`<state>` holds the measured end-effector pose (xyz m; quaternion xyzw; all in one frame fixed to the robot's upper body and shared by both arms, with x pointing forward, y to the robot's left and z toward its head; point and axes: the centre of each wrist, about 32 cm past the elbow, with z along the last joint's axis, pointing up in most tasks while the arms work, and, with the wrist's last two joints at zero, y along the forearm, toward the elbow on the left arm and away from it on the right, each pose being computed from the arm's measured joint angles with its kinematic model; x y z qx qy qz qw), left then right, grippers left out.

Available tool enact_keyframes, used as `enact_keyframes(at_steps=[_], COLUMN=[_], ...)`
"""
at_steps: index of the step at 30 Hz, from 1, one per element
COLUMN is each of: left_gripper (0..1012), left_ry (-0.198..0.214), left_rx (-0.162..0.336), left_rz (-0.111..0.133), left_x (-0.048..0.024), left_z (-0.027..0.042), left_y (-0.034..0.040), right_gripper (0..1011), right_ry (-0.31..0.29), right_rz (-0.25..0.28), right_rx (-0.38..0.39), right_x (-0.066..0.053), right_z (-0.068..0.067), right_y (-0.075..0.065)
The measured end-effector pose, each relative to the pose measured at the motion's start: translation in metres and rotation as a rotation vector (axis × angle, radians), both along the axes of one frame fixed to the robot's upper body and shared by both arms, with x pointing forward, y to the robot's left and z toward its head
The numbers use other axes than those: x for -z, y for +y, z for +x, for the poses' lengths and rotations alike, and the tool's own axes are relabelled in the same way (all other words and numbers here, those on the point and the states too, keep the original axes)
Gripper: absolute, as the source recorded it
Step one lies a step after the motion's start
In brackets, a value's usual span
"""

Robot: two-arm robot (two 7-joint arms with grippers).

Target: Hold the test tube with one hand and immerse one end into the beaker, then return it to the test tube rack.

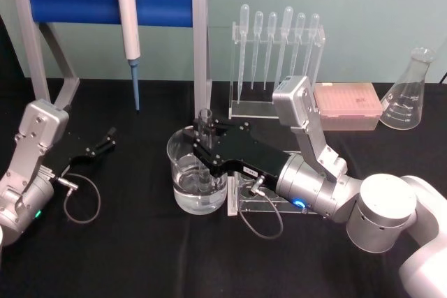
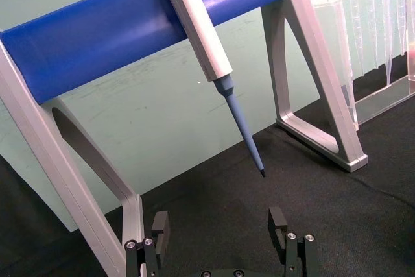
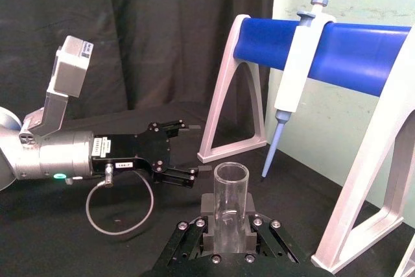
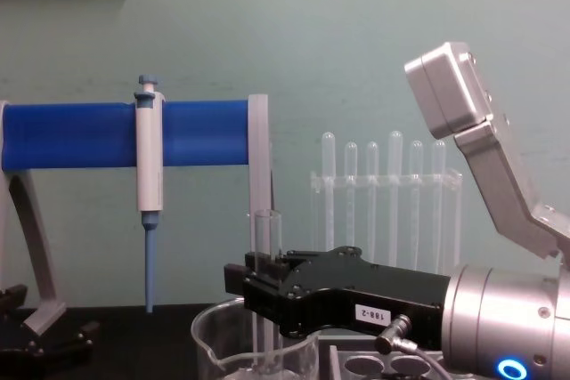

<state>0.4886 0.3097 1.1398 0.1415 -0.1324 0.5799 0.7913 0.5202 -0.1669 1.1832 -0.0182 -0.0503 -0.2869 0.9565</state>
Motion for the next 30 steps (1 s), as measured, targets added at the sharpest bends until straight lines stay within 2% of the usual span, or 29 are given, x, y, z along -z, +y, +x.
enact_keyframes(at_steps=[30], left_gripper=[1000], left_ry=[0.0], left_rx=[0.0], left_rz=[0.0], left_x=[0.0], left_z=[0.0], left_y=[0.0], right_gripper=[239], right_ry=[0.0], right_rz=[0.0], right_rx=[0.0], right_x=[0.0], right_z=[0.0], right_y=[0.0])
